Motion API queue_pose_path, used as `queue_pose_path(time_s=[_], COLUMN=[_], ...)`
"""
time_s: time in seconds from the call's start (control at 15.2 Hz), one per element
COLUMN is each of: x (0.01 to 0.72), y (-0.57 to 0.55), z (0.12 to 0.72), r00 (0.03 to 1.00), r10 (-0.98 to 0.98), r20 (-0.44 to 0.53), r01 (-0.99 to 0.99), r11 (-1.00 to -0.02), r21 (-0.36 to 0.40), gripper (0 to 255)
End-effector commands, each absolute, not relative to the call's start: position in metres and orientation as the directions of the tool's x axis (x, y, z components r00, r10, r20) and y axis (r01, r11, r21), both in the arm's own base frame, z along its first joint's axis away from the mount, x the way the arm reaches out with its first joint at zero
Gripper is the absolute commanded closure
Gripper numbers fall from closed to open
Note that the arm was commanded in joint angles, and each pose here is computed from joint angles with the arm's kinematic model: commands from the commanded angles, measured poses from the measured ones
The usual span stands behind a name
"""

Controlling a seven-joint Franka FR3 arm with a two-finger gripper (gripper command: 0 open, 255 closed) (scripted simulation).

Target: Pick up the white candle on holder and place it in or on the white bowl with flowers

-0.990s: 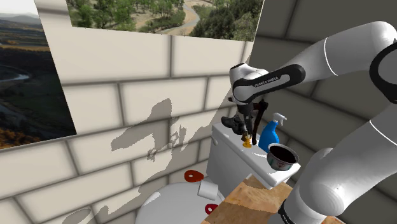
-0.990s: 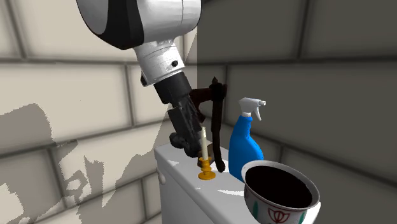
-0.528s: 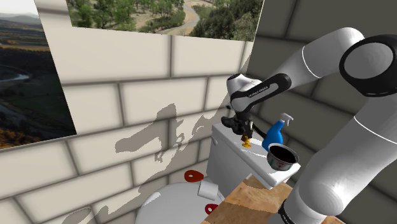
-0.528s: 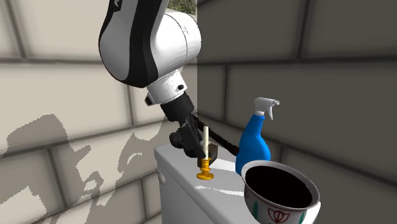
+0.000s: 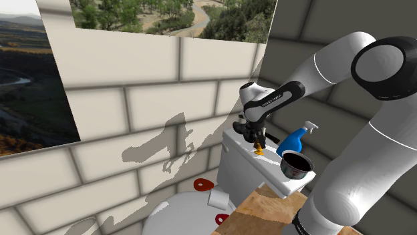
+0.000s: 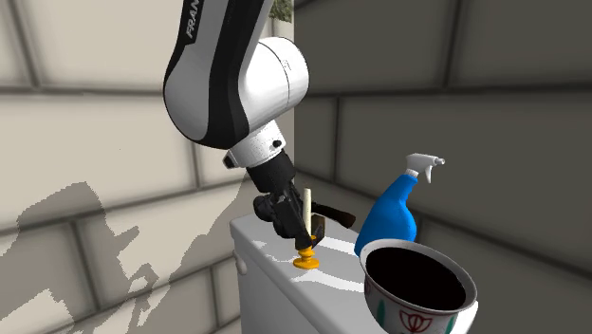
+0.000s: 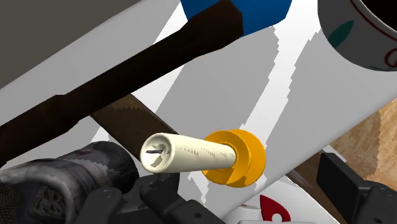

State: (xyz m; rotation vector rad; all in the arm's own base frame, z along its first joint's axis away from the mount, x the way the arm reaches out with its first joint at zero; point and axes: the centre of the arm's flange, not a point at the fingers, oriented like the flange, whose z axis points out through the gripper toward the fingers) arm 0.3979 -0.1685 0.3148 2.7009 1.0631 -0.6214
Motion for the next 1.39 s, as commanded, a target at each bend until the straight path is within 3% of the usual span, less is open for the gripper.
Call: queue_pose_path(time_s=[0.0, 0.13, 0.2, 0.79, 1.32], x=[0.398, 0.398, 0.398, 0.398, 0.398], y=[-0.169, -0.169, -0.169, -0.169, -0.169], z=[0.315, 0.315, 0.315, 0.315, 0.357], r00=[0.658, 0.658, 0.658, 0.658, 0.658], r10=[0.611, 0.611, 0.611, 0.611, 0.611], r20=[-0.44, -0.44, -0.44, -0.44, -0.44], r01=[0.683, 0.683, 0.683, 0.683, 0.683], r11=[-0.73, -0.73, -0.73, -0.73, -0.73], r21=[0.008, 0.008, 0.008, 0.008, 0.008], gripper=[0, 0, 255, 255, 255])
